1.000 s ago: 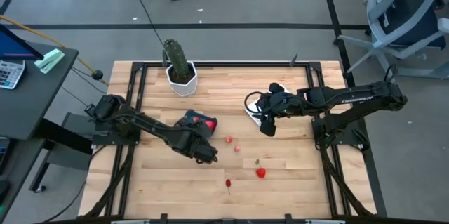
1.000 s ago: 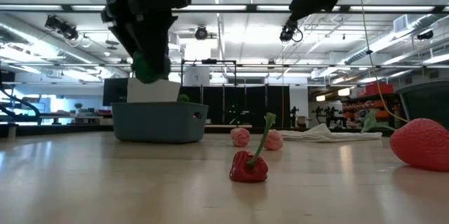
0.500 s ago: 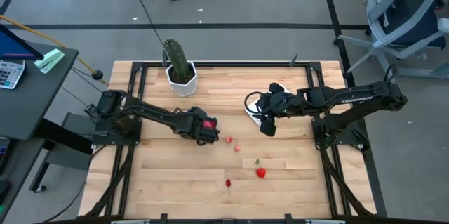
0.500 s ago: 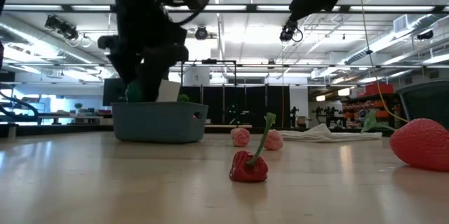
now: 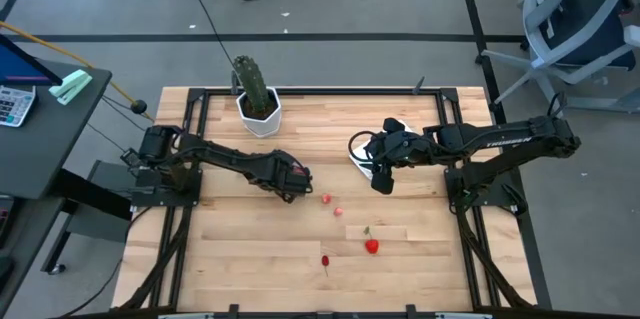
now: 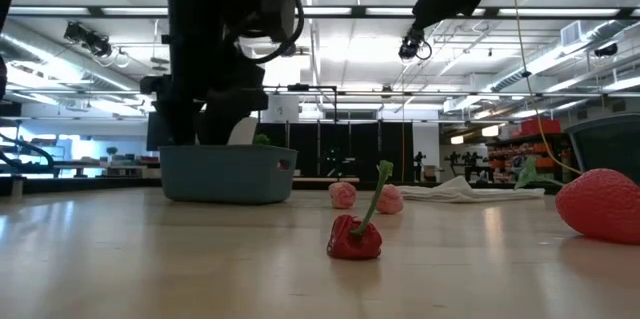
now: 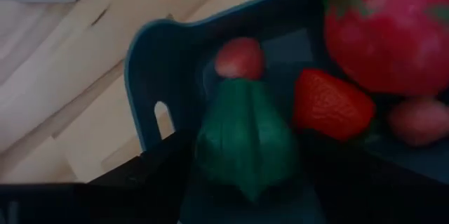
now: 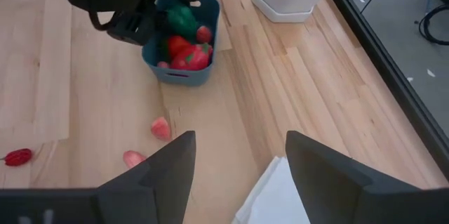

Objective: Pick and placing Produce into tupperware
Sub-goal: Put the green bell pepper into the blue bin, then put the red strawberry into the blue bin

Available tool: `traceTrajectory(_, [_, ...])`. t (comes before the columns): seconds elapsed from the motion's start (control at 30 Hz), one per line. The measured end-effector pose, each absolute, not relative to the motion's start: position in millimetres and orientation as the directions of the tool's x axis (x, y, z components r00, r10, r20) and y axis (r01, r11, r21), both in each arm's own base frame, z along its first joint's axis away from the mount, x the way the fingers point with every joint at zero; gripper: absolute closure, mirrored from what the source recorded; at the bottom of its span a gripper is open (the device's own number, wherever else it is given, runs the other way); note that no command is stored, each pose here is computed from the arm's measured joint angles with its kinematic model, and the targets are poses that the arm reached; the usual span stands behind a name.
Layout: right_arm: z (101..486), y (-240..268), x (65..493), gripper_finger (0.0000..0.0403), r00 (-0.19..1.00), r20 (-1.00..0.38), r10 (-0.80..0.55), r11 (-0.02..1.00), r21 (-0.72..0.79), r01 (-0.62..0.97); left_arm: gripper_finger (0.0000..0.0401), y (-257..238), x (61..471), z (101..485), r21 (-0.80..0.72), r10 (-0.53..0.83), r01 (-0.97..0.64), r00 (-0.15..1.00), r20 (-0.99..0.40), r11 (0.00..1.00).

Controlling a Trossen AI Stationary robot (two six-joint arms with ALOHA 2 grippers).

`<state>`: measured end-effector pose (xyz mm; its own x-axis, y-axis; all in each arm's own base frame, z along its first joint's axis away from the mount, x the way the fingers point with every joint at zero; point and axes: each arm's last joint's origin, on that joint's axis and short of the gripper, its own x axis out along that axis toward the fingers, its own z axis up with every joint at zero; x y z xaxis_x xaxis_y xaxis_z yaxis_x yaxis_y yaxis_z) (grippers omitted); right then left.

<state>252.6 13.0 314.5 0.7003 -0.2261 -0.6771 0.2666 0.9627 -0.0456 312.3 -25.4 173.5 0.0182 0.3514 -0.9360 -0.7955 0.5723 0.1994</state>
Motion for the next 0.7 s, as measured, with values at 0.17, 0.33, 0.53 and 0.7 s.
traceTrajectory(0.17, [315,13,253,0.0172,0.7,-0.677,-0.226,0.963,-0.045,0.266,0.0129,-26,313,174,0.195,0.351,-0.796,0.024,-0.936,0.574])
traceTrajectory(0.33, [314,13,253,0.0172,0.7,-0.677,-0.226,0.963,-0.045,0.266,0.0129,-27,318,182,0.184,0.337,-0.775,0.04,-0.941,0.604])
traceTrajectory(0.53, [314,13,252,0.0172,0.699,-0.678,-0.226,0.962,-0.043,0.269,0.0133,-32,339,226,0.091,0.296,-0.742,0.149,-0.944,0.664])
traceTrajectory(0.7, [308,13,246,0.0172,0.639,-0.745,-0.193,0.962,-0.017,0.271,0.0137,-49,356,271,-0.04,0.265,-0.713,0.311,-0.913,0.7])
